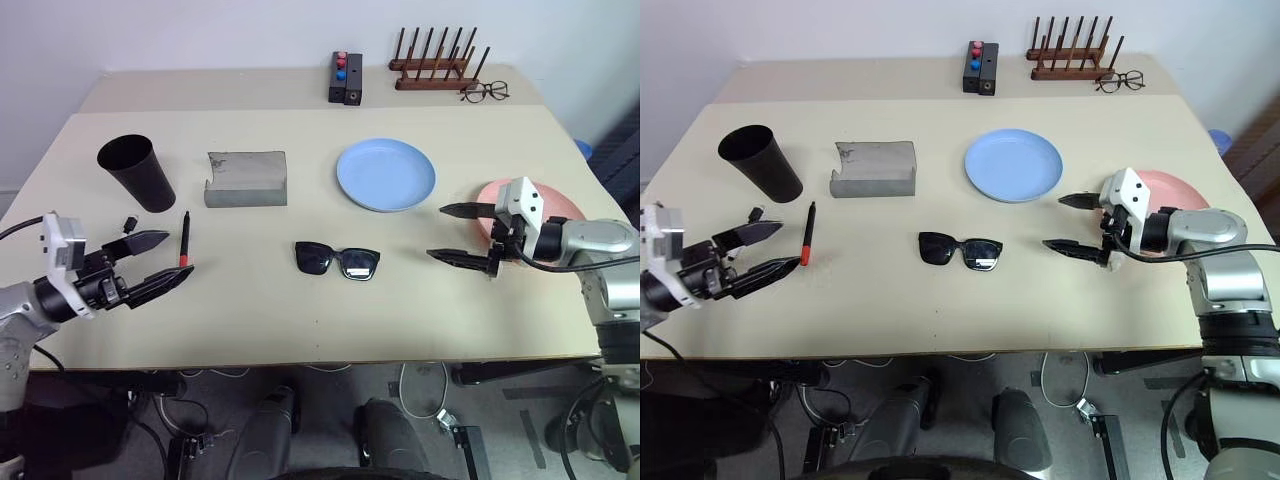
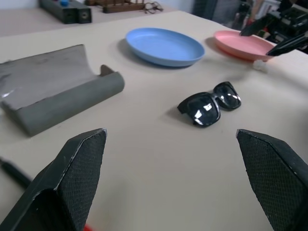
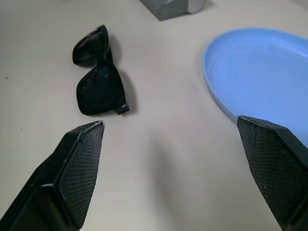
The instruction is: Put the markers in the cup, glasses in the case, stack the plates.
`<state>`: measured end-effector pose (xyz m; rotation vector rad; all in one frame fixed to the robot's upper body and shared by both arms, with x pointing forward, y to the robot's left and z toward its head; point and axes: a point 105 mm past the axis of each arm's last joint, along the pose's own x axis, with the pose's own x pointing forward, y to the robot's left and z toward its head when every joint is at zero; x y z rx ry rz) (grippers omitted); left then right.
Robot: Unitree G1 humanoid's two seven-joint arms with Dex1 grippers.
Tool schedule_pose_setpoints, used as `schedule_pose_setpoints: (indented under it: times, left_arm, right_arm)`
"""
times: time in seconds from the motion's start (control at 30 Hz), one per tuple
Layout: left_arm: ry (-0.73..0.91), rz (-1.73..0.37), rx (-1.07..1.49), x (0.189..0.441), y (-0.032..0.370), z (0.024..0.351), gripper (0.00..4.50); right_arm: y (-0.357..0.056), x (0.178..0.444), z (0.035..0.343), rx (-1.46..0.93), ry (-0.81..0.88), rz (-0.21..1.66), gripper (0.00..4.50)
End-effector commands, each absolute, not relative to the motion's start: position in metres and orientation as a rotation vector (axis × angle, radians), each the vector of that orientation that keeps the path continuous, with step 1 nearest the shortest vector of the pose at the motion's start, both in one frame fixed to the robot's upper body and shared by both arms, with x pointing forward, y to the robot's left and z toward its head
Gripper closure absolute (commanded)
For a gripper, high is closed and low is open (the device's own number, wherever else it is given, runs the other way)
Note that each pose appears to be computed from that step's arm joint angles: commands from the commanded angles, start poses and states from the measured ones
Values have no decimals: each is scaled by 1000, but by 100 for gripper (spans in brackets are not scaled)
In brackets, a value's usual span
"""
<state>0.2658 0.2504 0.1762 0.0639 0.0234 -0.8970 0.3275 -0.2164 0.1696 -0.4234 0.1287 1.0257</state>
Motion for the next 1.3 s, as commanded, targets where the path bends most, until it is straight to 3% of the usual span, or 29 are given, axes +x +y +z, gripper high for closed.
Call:
schedule_pose_setpoints:
  times: [0.03, 0.27, 0.7, 0.93, 1.13, 1.3]
  left_arm:
    - [-7, -907, 103, 271, 248, 182, 0]
    - [2, -818, 160, 279, 265, 186, 0]
    - [-10, -249, 115, 290, 363, 207, 0]
    - [164, -70, 99, 293, 406, 197, 0]
    - [289, 26, 120, 303, 428, 188, 0]
    - [431, -48, 86, 317, 418, 174, 0]
  right_arm:
    - [-214, 329, 193, -460, 50, 1007, 3]
    - [-195, 335, 194, -432, -19, 1012, 3]
    - [-113, 338, 225, -253, -247, 1088, 3]
    - [-81, 308, 241, 59, -252, 1256, 3]
    - [-66, 298, 230, -4, -261, 1280, 3]
    - [-60, 294, 229, -3, -273, 1276, 3]
